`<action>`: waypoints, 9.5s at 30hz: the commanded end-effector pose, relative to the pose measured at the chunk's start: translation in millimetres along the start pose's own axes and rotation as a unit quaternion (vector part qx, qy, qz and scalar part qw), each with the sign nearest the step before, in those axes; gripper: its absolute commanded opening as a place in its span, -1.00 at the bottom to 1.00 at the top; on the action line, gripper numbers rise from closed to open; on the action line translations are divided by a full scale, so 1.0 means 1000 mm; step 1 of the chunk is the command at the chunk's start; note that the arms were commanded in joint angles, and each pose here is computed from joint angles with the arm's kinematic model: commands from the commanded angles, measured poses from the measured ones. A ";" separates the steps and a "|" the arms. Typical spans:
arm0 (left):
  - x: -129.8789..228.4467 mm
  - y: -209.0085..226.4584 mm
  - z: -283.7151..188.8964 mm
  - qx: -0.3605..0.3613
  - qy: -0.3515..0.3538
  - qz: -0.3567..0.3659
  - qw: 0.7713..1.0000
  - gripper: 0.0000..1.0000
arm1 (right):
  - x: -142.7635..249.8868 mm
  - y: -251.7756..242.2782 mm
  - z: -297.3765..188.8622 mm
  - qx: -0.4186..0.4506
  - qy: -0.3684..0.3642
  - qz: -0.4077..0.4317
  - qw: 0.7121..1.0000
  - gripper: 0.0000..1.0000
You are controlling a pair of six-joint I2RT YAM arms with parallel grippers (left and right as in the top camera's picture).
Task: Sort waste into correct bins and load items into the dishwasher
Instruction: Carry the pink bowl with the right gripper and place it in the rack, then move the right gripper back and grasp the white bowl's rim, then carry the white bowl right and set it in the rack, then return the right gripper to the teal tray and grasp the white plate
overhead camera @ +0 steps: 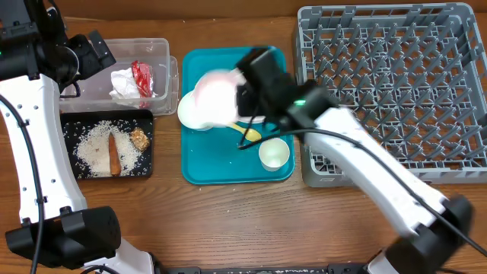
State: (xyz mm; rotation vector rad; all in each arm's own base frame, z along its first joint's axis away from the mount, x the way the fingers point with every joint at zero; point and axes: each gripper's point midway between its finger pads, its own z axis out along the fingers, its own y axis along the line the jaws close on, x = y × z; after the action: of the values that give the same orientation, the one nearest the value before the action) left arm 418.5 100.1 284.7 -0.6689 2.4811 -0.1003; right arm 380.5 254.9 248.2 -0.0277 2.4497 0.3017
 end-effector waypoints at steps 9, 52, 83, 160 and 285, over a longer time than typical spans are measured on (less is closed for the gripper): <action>-0.004 -0.004 -0.008 0.007 -0.011 0.010 1.000 1.00 | -0.108 -0.215 -0.036 0.458 -0.258 0.095 0.845 -0.92; -0.004 -0.004 -0.008 0.007 -0.011 0.010 1.000 1.00 | -0.053 -0.239 0.102 0.520 -0.089 -0.079 0.846 -0.56; -0.004 -0.004 -0.008 0.007 -0.011 0.010 1.000 0.99 | 0.029 0.038 0.107 -0.119 0.092 -0.035 0.988 0.53; -0.004 -0.004 -0.008 0.007 -0.011 0.010 1.000 1.00 | -0.065 -0.233 -0.118 0.562 -0.204 0.044 0.800 -0.92; -0.003 -0.006 -0.008 0.008 -0.010 0.012 1.000 1.00 | 0.184 0.018 0.137 -0.042 0.364 -0.055 0.929 -0.86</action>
State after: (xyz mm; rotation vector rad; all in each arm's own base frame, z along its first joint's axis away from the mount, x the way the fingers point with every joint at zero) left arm 418.5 100.0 284.7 -0.6689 2.4815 -0.1008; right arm 306.0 302.8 9.3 -0.3475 3.2331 0.3525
